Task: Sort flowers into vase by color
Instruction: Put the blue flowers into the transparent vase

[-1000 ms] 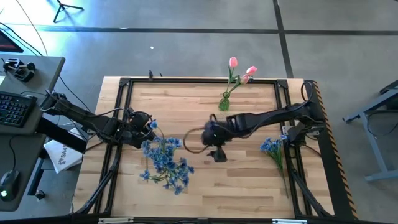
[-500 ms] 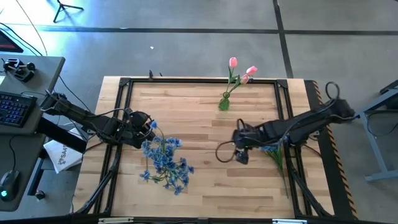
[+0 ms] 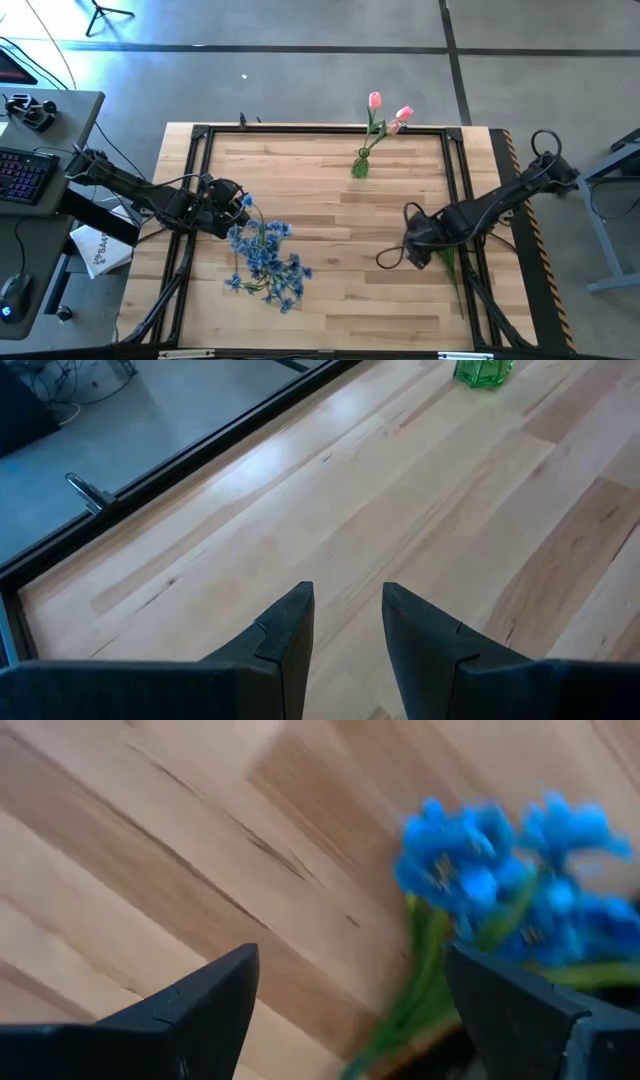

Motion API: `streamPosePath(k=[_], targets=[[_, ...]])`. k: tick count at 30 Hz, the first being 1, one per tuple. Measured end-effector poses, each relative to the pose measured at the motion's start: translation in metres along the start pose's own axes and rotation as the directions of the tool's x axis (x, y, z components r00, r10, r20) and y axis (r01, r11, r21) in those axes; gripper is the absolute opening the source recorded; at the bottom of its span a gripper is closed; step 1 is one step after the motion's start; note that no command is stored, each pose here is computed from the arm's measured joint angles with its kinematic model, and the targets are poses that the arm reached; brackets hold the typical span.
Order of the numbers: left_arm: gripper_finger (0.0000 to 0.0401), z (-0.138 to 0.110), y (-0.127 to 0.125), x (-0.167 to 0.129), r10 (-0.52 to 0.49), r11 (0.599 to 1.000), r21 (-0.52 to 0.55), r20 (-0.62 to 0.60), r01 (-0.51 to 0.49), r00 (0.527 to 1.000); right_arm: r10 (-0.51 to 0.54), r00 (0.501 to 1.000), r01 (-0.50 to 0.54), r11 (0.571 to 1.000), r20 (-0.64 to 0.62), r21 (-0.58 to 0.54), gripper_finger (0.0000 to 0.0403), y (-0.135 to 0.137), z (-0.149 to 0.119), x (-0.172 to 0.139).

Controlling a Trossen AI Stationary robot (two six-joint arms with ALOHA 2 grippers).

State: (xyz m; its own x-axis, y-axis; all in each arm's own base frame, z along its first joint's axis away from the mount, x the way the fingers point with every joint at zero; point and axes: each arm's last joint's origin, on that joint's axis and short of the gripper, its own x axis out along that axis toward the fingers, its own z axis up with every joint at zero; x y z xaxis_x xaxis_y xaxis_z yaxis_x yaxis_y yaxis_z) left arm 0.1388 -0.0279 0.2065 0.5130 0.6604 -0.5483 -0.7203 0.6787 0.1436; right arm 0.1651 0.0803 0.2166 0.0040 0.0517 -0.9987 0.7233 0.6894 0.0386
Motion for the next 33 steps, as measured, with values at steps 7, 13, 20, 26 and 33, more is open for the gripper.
streamPosePath(k=[7,13,20,26,33], targets=[[0.0110,0.000,0.000,0.000,0.000,1.000,0.000,0.000,0.000,1.000,-0.071,0.996,0.076,0.993,-0.056,0.093,0.0313,-0.004,-0.016,0.000],[0.0110,0.000,0.000,0.000,0.000,1.000,0.001,-0.001,0.000,1.000,-0.081,0.995,0.086,0.993,-0.061,0.083,0.0313,-0.004,-0.018,0.000],[0.0110,0.000,0.000,0.000,0.000,1.000,0.001,-0.001,0.000,1.000,-0.085,0.995,0.088,0.993,-0.046,0.080,0.0313,-0.004,-0.017,0.000],[0.0110,0.000,0.000,0.000,0.000,1.000,0.001,0.000,0.000,1.000,-0.086,0.996,0.088,0.994,-0.033,0.058,0.0313,-0.004,-0.017,0.000],[0.0110,0.000,0.000,0.000,-0.001,1.000,0.000,0.000,0.001,1.000,-0.065,0.998,0.065,0.998,-0.003,0.026,0.0313,-0.002,-0.015,0.001]])
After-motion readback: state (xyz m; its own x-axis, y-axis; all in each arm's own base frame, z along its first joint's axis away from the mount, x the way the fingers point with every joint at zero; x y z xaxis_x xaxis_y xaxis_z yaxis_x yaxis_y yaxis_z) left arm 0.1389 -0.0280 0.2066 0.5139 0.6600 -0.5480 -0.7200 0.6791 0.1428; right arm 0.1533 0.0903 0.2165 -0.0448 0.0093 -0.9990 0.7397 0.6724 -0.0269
